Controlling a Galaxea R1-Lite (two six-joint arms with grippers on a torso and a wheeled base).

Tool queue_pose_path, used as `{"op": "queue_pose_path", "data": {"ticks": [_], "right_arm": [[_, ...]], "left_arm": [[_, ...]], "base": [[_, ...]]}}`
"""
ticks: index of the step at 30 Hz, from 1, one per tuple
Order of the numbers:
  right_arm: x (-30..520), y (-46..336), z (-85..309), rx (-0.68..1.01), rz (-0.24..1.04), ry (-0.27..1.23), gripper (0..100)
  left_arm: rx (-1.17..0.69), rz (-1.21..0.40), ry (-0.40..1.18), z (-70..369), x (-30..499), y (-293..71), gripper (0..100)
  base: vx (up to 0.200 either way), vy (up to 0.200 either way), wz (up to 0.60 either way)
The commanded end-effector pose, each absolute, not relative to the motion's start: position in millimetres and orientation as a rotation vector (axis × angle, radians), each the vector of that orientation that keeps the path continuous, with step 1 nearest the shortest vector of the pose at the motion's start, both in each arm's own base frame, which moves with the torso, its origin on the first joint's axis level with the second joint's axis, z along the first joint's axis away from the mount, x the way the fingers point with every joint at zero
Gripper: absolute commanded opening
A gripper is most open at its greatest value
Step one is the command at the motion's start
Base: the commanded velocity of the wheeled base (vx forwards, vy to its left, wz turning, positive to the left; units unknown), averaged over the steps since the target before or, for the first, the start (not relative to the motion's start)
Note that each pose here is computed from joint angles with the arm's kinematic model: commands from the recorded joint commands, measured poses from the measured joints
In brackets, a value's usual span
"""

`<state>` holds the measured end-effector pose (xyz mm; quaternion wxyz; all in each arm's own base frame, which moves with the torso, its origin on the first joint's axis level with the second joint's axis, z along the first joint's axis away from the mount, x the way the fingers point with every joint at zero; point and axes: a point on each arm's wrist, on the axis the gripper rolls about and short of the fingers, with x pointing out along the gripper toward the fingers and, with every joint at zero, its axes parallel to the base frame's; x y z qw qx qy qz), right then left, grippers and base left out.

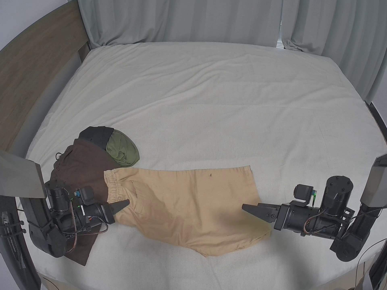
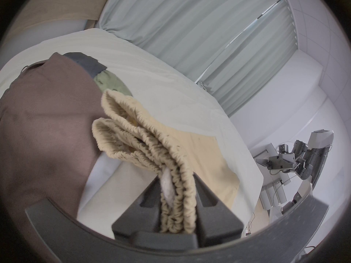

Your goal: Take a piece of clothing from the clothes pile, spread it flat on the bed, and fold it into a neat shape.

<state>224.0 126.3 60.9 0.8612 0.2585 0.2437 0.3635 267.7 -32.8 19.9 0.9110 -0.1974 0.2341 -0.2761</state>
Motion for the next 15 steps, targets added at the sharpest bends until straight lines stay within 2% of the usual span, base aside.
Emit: {"op": "queue_pose_path", "data": {"ticks": [1,15], "right_arm": [[224.1,126.4,60.5,0.542,0.763,0.512,100],[225.2,124.8,61.1,0.544,0.757,0.507,100]], "left_arm": [[-0.39,-0.625,0.464,26.1,268.5,-47.0,0],[-0.353,-0.751,0.405,34.5,280.8,-87.9,0]], "base": [[0.0,0.0,0.0],[0.0,0.0,0.0]]}}
